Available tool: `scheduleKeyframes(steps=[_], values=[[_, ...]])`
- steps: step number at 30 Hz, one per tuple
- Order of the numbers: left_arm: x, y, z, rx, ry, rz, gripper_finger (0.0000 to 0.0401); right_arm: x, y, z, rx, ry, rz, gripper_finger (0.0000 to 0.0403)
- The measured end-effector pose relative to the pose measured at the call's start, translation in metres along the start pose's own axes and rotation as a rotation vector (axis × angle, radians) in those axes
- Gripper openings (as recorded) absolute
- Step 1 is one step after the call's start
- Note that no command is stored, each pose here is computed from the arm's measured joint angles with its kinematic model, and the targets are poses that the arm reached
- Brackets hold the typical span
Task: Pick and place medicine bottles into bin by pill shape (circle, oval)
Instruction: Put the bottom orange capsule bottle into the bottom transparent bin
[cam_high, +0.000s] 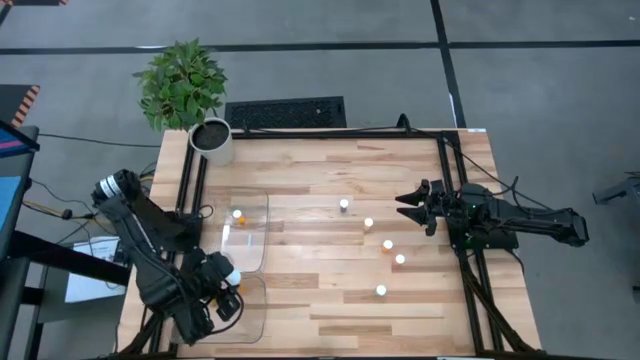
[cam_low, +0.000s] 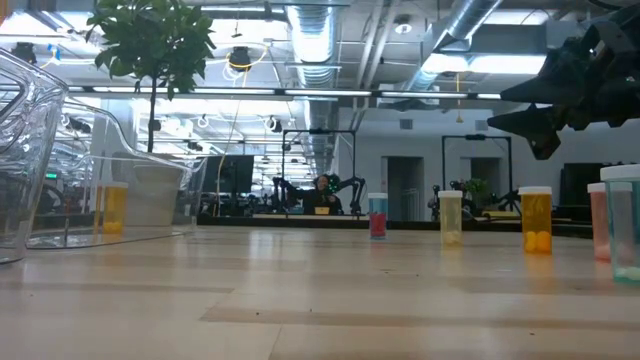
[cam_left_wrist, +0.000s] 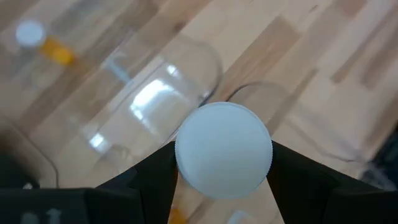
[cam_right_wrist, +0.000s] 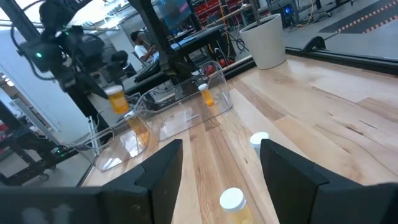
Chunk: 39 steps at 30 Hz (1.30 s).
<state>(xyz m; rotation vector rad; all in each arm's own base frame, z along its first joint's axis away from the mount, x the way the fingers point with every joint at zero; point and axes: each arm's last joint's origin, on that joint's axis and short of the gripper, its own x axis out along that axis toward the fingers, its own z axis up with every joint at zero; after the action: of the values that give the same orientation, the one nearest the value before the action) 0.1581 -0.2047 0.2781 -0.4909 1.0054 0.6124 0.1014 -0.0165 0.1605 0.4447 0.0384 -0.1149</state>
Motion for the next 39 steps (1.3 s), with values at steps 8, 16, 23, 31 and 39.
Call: scheduleKeyframes(steps=[8,16,23,31,39], values=[[0.028,-0.001,-0.016,-0.05,0.063,-0.045,0.0218,0.0,0.0,0.0,0.0,0.0,0.0,0.0225],[0.039,-0.005,-0.025,-0.044,0.055,-0.132,0.0216,0.0,0.0,0.0,0.0,0.0,0.0,0.0225],[0.053,0.002,-0.038,-0.027,0.056,-0.127,0.0213,0.0,0.0,0.0,0.0,0.0,-0.001,0.0225],[0.06,0.009,-0.05,0.054,0.056,-0.134,0.0213,0.0,0.0,0.0,0.0,0.0,-0.001,0.0225],[0.057,0.009,-0.055,0.201,0.018,-0.156,0.0213,0.0,0.0,0.0,0.0,0.0,-0.002,0.0225]])
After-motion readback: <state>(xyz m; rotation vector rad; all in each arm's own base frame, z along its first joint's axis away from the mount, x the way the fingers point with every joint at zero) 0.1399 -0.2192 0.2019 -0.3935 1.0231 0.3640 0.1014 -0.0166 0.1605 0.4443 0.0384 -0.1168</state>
